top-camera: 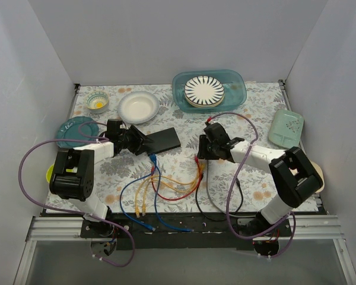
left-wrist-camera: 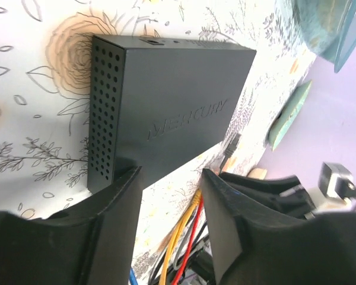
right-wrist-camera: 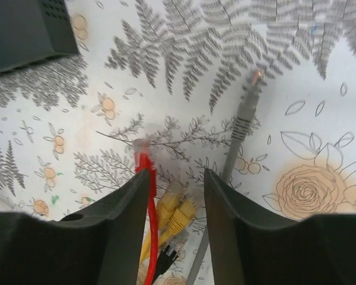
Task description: Pull the plug from the switch port
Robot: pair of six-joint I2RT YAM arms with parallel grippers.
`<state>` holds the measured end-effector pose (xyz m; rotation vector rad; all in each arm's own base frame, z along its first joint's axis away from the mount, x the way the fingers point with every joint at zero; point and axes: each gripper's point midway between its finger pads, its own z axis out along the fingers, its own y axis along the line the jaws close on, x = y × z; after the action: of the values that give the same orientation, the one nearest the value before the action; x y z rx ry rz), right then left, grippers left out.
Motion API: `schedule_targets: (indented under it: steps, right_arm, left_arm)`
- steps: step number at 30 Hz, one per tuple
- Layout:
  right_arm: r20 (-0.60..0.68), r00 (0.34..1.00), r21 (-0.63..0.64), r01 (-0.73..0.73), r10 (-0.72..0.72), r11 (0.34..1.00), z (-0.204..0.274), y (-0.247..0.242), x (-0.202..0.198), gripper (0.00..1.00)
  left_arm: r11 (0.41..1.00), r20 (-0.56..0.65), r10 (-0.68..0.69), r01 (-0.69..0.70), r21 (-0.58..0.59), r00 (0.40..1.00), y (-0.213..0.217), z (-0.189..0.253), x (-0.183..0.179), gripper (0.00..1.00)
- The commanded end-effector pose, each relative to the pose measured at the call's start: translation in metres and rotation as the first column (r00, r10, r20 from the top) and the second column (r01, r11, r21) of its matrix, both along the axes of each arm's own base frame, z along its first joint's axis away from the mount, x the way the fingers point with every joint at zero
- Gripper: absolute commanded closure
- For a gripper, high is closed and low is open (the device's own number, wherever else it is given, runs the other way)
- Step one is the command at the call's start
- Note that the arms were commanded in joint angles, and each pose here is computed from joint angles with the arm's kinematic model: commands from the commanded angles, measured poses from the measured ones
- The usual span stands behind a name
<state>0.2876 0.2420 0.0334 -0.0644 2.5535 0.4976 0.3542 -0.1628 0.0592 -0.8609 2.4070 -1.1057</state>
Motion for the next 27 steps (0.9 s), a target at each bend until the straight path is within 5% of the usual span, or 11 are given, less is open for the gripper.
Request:
schedule_targets:
  steps: [1, 6, 8, 9, 10, 12, 19, 27]
  right_arm:
    - [0.23, 0.973, -0.044, -0.008, 0.018, 0.999, 0.071, 0.014, 0.052, 0.47]
    - [0.259, 0.963, 0.003, -0.079, 0.075, 0.997, 0.1, 0.082, 0.122, 0.48]
    - [0.262, 0.959, 0.022, -0.122, 0.112, 0.992, 0.101, 0.102, 0.138, 0.57]
    - [0.225, 0.967, 0.006, -0.127, 0.122, 0.992, 0.077, 0.107, 0.145, 0.65]
    - [0.241, 0.963, 0.041, -0.132, 0.119, 0.99, 0.087, 0.118, 0.155, 0.86]
    - [0.208, 0.972, 0.053, -0.123, 0.109, 0.991, 0.065, 0.12, 0.164, 0.97]
    - [0.193, 0.974, 0.076, -0.138, 0.121, 0.988, 0.033, 0.135, 0.177, 0.99]
    - [0.149, 0.971, 0.162, -0.213, 0.19, 0.964, 0.008, 0.162, 0.171, 0.99]
  left_arm:
    - [0.996, 0.013, 0.077, -0.078, 0.053, 0.997, 0.016, 0.006, -0.002, 0.54]
    - [0.984, 0.031, 0.171, -0.173, 0.051, 0.985, 0.025, 0.026, -0.007, 0.52]
    - [0.979, -0.016, 0.188, -0.186, 0.077, 0.982, 0.029, 0.018, -0.017, 0.52]
    - [0.974, -0.028, 0.205, -0.201, 0.103, 0.978, 0.034, 0.014, -0.019, 0.53]
    - [0.972, -0.04, 0.21, -0.203, 0.121, 0.977, 0.037, 0.011, -0.023, 0.54]
    - [0.965, -0.084, 0.221, -0.206, 0.161, 0.972, 0.042, -0.001, -0.035, 0.58]
    - [0.948, -0.211, 0.261, -0.21, 0.239, 0.942, 0.054, -0.034, -0.069, 0.69]
    - [0.961, -0.322, 0.191, -0.109, 0.256, 0.927, 0.048, -0.064, -0.075, 0.68]
